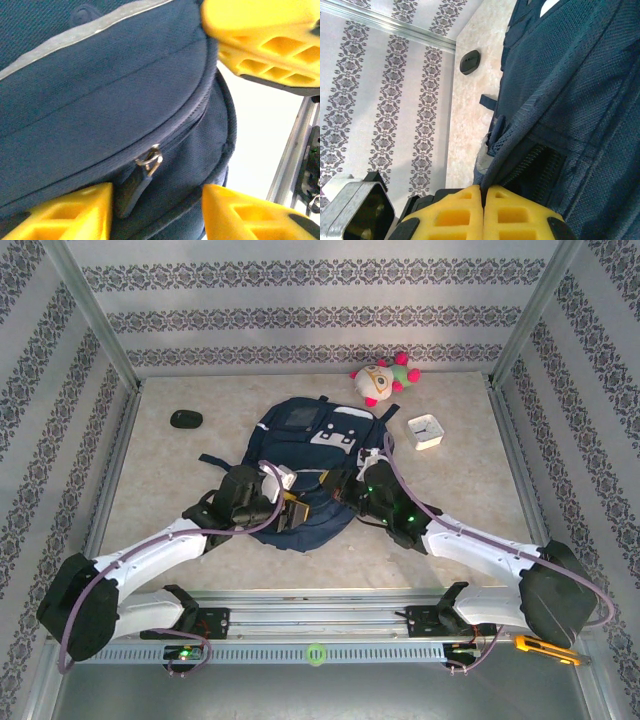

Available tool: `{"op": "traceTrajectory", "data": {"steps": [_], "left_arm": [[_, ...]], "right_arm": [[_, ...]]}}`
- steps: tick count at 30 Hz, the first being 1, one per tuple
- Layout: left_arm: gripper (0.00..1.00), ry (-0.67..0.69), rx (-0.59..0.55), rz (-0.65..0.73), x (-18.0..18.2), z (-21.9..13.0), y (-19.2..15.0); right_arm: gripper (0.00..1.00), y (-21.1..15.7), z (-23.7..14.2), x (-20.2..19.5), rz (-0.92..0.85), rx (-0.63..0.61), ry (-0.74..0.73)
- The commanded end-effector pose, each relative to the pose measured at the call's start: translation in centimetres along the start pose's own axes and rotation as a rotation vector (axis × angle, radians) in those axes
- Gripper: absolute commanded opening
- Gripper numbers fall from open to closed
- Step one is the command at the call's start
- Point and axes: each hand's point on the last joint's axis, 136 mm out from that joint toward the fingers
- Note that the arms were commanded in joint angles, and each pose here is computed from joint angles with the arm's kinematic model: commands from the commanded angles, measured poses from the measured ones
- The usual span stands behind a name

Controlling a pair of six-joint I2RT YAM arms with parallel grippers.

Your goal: Pack books, pencil case, and school supplies into a backpack

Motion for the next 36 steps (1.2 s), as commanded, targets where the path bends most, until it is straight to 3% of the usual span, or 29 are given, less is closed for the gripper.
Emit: {"op": "traceTrajectory", "data": {"steps": [1, 4, 8, 10, 20, 24, 26, 29, 34, 36], "left_arm": [[0.33, 0.006, -0.167, 0.06, -0.5, -0.2, 4.9], [0.14, 0.107, -0.169, 0.016, 1.3, -0.5, 5.0], [0.05, 0.217, -0.129, -0.027, 3.1, -0.9, 4.0], [0.0, 0.304, -0.047, -0.052, 4.5, -1.3, 1.9], [0.0, 0.476, 0.064, -0.116, 7.7, -3.8, -2.0], [0.0, 0.454, 0.045, -0.094, 7.8, -4.2, -1.7], [0.0, 0.353, 0.018, -0.042, 6.4, -3.7, -0.7], [0.0, 0.129, -0.028, 0.032, 2.7, -2.8, 0.8], [0.0, -0.034, -0.046, 0.127, -0.2, -2.8, 1.8], [0.0, -0.061, -0.053, 0.152, -0.7, -3.0, 2.2]], "right_arm": [[0.0, -1.0, -0.5, 6.0, -0.052, 0.054, 0.18], [0.0, -0.9, -0.5, 5.8, -0.052, 0.048, 0.178], [0.0, -0.6, -0.8, 5.5, -0.049, 0.038, 0.174], [0.0, -0.5, -1.1, 5.3, -0.049, 0.032, 0.169], [0.0, 0.5, -2.6, 4.6, -0.053, 0.002, 0.159], [0.0, 0.7, -3.0, 4.3, -0.06, -0.005, 0.153], [0.0, 0.6, -3.2, 4.6, -0.112, 0.0, 0.149], [0.01, 0.3, -3.2, 5.4, -0.348, 0.009, 0.147], [0.28, -1.2, -2.6, 5.6, -1.0, 0.064, 0.18], [0.34, -1.6, -2.2, 5.1, -1.223, 0.083, 0.197]]}}
Point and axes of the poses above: each hand's point on the last joint's axis, 136 mm out from that joint toward the fingers, its own z axis out along the fingers, its own x axis along the line the jaws close on, y = z × x, and after that the axes turned 13 degrees about z, right-handed
